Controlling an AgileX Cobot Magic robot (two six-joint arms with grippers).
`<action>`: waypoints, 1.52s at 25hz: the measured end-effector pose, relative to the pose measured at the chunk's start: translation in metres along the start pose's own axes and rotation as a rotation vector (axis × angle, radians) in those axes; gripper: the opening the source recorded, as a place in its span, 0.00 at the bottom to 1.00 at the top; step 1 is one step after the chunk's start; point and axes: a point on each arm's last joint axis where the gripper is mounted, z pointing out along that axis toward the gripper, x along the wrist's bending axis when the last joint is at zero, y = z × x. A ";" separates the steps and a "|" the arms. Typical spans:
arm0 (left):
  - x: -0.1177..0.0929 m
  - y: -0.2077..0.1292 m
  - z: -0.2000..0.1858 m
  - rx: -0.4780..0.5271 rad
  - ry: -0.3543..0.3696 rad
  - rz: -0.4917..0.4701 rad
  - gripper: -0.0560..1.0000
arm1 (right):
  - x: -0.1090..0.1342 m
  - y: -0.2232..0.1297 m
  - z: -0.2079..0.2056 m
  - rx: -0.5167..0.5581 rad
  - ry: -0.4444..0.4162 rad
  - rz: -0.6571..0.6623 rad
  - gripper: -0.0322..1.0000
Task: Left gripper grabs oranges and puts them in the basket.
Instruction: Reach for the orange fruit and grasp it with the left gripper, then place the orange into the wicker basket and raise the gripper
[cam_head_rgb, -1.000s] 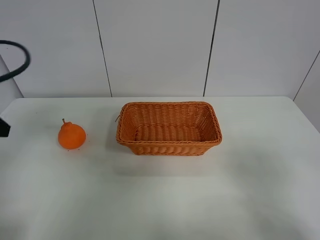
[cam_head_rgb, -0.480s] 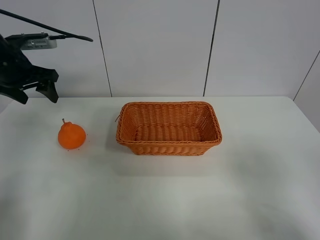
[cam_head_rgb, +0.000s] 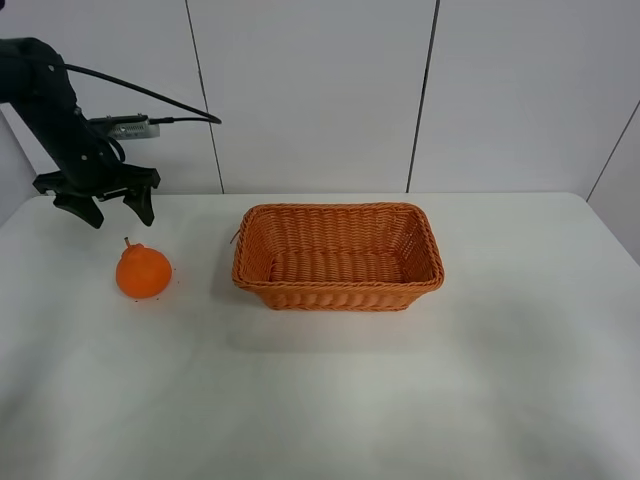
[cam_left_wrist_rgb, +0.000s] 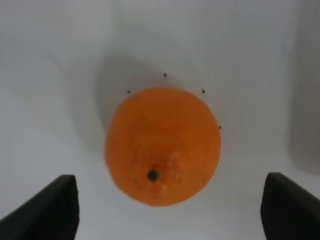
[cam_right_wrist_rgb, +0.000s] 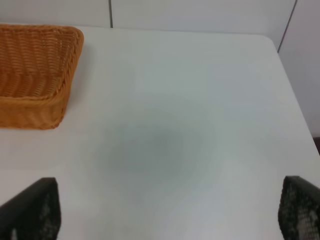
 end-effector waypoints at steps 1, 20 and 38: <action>0.000 0.000 0.007 0.016 -0.007 -0.002 0.86 | 0.000 0.000 0.000 0.000 0.000 0.000 0.70; 0.003 0.000 0.081 0.145 0.008 0.023 0.86 | 0.000 0.000 0.000 0.000 0.000 0.000 0.70; 0.004 0.001 0.058 0.141 0.027 0.012 0.28 | 0.000 0.000 0.000 0.000 0.000 0.000 0.70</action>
